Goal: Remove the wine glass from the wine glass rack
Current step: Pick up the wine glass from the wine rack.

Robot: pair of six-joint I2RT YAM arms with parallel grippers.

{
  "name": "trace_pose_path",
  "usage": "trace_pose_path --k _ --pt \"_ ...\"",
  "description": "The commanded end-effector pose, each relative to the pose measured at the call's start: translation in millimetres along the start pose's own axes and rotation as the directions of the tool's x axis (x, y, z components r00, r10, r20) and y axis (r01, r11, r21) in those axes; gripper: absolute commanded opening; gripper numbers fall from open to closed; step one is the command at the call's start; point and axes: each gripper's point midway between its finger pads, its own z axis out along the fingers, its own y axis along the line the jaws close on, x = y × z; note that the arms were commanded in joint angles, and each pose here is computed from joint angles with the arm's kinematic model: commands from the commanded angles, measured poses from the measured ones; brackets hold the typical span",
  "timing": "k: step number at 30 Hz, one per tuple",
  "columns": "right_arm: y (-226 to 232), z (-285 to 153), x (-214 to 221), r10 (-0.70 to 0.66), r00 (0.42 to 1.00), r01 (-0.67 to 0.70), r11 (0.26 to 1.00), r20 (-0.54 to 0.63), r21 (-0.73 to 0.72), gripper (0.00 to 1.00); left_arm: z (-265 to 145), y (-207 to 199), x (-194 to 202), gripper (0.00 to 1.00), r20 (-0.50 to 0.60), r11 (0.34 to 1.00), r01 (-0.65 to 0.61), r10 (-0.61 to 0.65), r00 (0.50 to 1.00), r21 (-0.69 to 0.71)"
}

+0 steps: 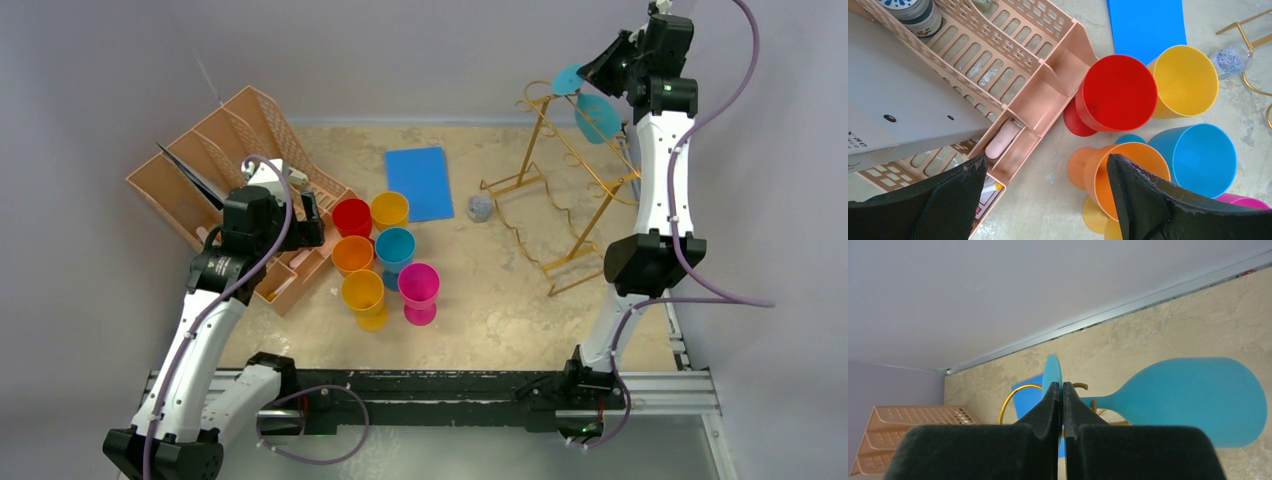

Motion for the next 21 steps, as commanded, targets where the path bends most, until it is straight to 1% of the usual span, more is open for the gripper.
trace_pose_path --k 1,12,16,21 --pt "17 -28 -36 -0.015 0.99 0.018 1.0 0.139 -0.023 0.0 0 -3 -11 0.87 0.046 1.0 0.005 -0.006 0.999 0.022" --pt "13 -23 -40 -0.013 0.987 0.015 1.0 0.161 -0.009 0.0 0 -3 -11 0.87 0.046 1.0 0.004 -0.005 0.999 0.025" --pt "13 -29 -44 -0.01 0.981 0.012 1.0 0.195 -0.006 0.0 0 -4 -12 0.87 0.047 1.0 0.004 -0.005 0.999 0.028" --pt "11 -27 -47 0.04 0.973 -0.037 0.999 0.225 -0.016 0.0 0 -4 -11 0.87 0.044 1.0 0.004 -0.006 0.999 0.031"
